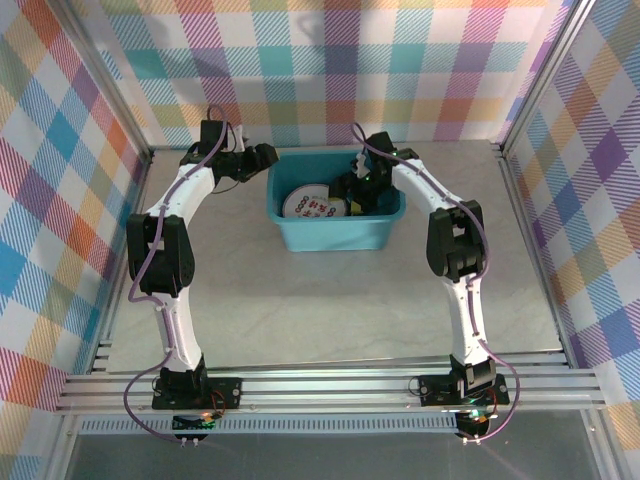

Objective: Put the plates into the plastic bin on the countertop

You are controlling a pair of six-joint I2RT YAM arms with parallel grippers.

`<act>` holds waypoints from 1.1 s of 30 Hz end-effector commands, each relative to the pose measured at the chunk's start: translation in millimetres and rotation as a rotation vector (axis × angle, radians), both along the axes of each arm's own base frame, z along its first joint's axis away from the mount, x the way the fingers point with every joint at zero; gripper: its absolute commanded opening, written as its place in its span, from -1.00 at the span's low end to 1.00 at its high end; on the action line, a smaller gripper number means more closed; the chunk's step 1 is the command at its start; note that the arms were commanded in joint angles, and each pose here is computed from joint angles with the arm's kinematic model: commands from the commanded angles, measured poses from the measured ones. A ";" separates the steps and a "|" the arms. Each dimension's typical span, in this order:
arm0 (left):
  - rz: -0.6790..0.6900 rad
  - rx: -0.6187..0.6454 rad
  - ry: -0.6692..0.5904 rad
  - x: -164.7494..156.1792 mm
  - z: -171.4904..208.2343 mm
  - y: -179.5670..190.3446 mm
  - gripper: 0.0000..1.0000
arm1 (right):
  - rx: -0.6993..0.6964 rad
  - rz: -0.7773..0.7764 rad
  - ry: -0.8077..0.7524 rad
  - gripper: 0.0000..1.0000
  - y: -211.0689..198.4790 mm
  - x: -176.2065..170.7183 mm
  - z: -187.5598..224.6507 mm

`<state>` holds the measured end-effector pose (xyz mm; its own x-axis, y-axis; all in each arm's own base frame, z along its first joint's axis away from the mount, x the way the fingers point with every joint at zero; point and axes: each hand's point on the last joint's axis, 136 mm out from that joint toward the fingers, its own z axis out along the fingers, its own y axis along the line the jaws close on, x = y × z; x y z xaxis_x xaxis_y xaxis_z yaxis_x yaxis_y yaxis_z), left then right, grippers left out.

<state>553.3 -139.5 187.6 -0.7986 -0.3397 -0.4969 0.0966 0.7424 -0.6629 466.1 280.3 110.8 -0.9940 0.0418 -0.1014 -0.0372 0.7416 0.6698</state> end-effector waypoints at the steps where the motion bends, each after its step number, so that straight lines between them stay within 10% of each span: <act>1: 0.024 0.024 -0.001 0.2 2.0 8.5 0.38 | -0.010 0.004 -0.097 0.48 -3.6 -0.3 37.5; 20: 0.329 0.247 -0.401 -18.6 90.9 85.2 0.41 | -0.259 -0.045 -0.812 0.98 -76.2 -2.2 196.9; 33: 0.412 0.418 -0.401 -83.1 71.5 121.7 0.49 | -0.602 -0.453 -0.786 0.98 -247.3 -74.0 130.8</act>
<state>481.8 -35.0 263.8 -0.3993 -0.3427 -0.8504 -0.0223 0.9309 -0.3647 397.8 68.7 262.0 -0.5871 0.0930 -0.8042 -0.0850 0.9808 0.1755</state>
